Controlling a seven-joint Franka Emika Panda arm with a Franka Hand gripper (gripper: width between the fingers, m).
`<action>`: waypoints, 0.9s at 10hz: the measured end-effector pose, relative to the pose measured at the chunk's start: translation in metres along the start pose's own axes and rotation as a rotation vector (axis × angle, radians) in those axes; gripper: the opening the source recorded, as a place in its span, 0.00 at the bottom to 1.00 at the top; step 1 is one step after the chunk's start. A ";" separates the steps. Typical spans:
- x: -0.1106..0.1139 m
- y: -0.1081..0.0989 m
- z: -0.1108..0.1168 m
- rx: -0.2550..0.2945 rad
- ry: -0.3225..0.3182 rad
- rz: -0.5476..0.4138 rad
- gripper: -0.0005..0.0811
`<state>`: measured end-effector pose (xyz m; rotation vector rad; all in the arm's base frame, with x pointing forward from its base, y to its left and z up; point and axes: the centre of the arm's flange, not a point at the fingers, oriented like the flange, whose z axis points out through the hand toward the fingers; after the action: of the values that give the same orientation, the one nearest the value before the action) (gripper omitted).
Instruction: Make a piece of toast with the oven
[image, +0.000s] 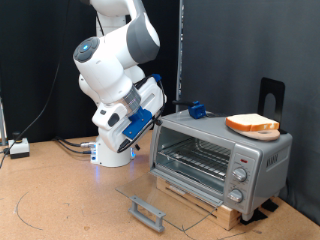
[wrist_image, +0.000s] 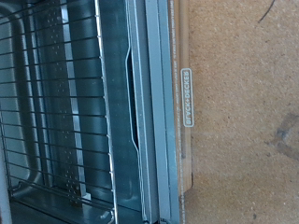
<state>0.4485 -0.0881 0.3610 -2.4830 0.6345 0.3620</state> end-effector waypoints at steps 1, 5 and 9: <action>-0.002 -0.004 0.001 0.040 -0.008 -0.061 1.00; -0.046 -0.033 -0.012 0.201 -0.135 -0.454 1.00; -0.088 -0.050 -0.033 0.127 -0.074 -0.870 1.00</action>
<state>0.4027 -0.0383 0.4430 -2.3419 -0.4538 0.0647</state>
